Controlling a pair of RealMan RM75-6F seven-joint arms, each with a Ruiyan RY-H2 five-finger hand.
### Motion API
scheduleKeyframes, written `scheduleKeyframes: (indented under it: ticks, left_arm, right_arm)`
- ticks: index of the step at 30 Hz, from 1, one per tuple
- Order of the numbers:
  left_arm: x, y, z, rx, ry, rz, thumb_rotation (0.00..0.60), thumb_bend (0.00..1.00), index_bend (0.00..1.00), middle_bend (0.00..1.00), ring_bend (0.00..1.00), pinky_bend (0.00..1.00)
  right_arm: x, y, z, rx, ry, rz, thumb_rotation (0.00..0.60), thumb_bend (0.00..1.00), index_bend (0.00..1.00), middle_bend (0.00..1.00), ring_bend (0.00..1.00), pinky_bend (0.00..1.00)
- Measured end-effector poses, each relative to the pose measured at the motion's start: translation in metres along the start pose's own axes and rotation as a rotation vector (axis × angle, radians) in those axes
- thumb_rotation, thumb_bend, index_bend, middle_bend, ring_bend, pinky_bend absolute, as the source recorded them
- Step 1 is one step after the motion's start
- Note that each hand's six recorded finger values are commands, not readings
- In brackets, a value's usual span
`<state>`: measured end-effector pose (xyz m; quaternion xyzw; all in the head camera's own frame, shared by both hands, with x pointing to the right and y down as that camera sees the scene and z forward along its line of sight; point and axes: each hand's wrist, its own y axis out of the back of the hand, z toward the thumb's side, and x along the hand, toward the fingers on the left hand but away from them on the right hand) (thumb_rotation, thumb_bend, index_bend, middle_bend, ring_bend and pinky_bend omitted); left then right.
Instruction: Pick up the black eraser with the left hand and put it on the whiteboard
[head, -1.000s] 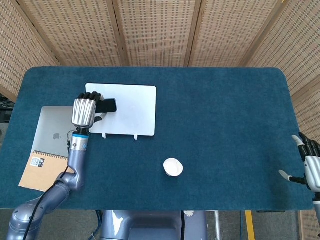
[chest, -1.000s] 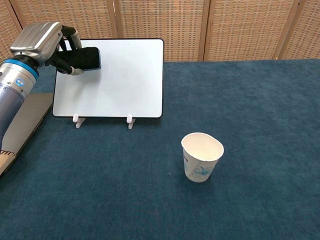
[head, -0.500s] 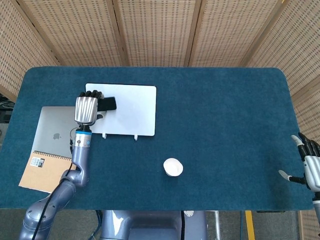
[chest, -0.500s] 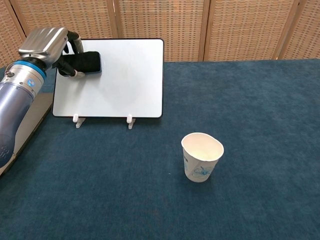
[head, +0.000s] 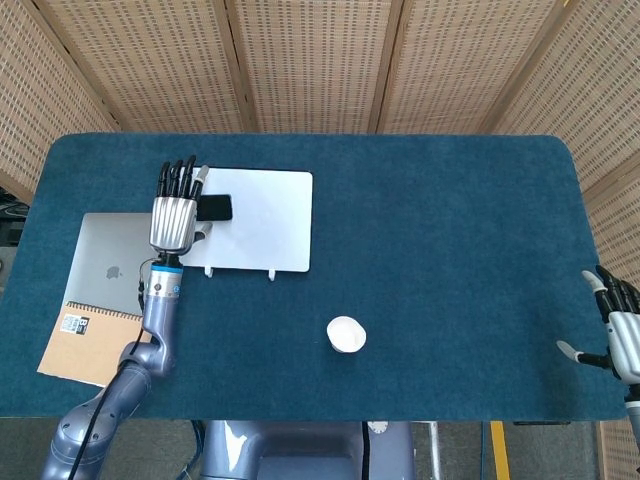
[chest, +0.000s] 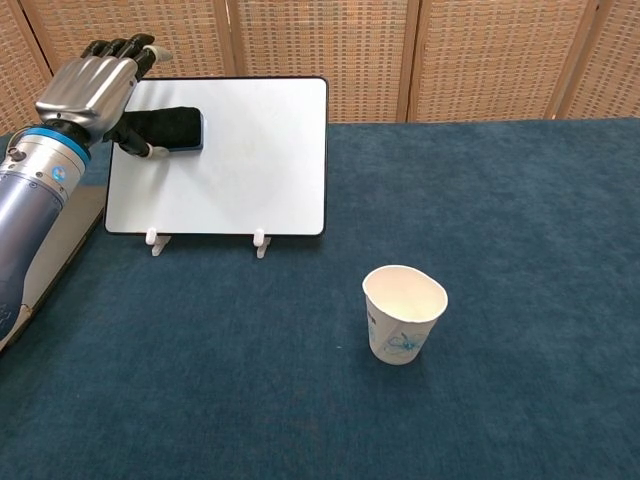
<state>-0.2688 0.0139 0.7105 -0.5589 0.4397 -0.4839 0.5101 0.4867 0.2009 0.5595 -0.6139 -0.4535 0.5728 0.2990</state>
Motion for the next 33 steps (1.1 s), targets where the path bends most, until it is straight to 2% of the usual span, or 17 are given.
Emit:
scheduleKeyframes:
  ticks: [10,17,22,27,30,33]
  left_arm:
    - [-0.001,0.02,-0.008,-0.109,-0.071,0.044,0.6,0.0,0.0,0.0,0.0,0.0]
    - [-0.022,0.045,-0.03,-0.211,-0.097,0.009,0.6,0.0,0.0,0.0,0.0,0.0]
    - [-0.057,0.08,-0.062,-0.282,-0.08,-0.063,0.6,0.0,0.0,0.0,0.0,0.0]
    - [-0.116,0.115,-0.127,-0.245,0.018,-0.144,0.6,0.0,0.0,0.0,0.0,0.0]
    - [-0.155,0.122,-0.153,-0.24,0.087,-0.204,0.6,0.0,0.0,0.0,0.0,0.0]
    - [-0.191,0.122,-0.165,-0.241,0.149,-0.268,0.6,0.0,0.0,0.0,0.0,0.0]
  right_arm:
    - [0.002,0.002,0.001,-0.007,0.007,-0.004,0.6,0.0,0.0,0.0,0.0,0.0]
    - [0.005,0.004,0.006,-0.006,0.025,-0.013,0.6,0.0,0.0,0.0,0.0,0.0]
    - [0.009,0.005,0.01,-0.003,0.04,-0.018,0.6,0.0,0.0,0.0,0.0,0.0]
    - [0.012,0.005,0.014,0.004,0.049,-0.025,0.6,0.0,0.0,0.0,0.0,0.0]
    - [0.014,0.007,0.015,0.008,0.051,-0.032,0.6,0.0,0.0,0.0,0.0,0.0]
    - [0.015,0.009,0.015,0.006,0.049,-0.043,0.6,0.0,0.0,0.0,0.0,0.0]
